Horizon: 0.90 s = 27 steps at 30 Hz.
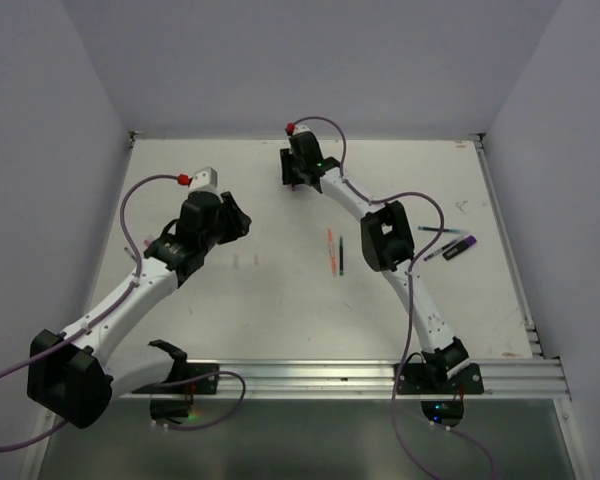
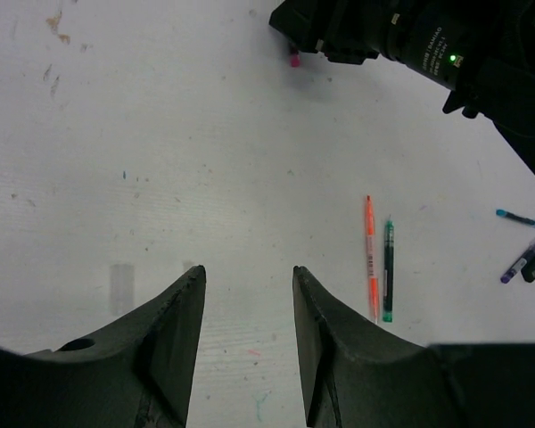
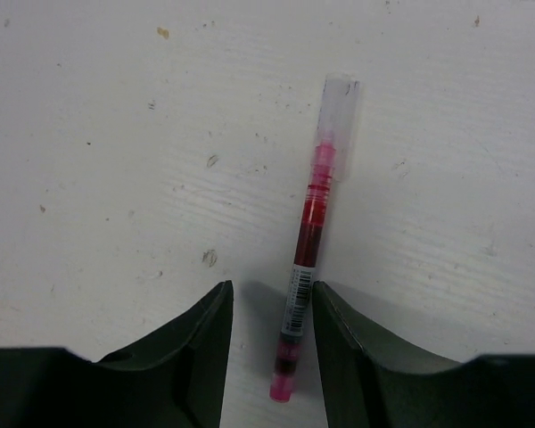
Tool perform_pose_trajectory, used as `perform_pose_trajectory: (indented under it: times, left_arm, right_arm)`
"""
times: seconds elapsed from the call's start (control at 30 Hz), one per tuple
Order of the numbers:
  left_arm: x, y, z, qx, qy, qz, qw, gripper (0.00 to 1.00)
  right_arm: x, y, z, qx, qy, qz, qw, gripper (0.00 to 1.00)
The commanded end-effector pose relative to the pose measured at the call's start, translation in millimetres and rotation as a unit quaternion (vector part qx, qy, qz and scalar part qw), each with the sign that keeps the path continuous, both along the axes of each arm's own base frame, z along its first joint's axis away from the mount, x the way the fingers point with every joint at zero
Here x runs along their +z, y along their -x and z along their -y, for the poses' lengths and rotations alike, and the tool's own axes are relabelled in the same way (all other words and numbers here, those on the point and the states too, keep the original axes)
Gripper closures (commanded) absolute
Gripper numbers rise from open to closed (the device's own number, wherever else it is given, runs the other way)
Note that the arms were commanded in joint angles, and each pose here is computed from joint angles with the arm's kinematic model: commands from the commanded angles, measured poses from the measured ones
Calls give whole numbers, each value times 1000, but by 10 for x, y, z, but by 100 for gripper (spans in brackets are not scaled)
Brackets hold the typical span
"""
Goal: Open the pen caps
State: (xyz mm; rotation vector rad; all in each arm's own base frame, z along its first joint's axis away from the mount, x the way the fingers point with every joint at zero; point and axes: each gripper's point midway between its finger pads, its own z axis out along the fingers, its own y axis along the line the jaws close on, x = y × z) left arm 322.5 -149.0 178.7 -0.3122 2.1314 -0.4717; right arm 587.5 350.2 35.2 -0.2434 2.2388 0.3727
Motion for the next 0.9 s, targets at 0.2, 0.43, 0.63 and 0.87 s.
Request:
perform_pose_trajectory:
  times: [0.2, 0.43, 0.63, 0.87]
  left_arm:
    - [247, 6, 78, -12, 29, 38, 999, 52]
    - [317, 60, 75, -16, 38, 47, 998, 51]
    - [157, 105, 165, -34, 43, 6, 998, 54]
    - [147, 292, 321, -65, 105, -6, 992, 56]
  right_arm:
    - [-40, 126, 146, -12, 75, -19, 997, 70]
    - [-206, 285, 216, 4, 106, -55, 993, 100]
    - [344, 461, 108, 37, 47, 21, 998, 100]
    - [1508, 1078, 191, 50, -38, 137, 989, 100]
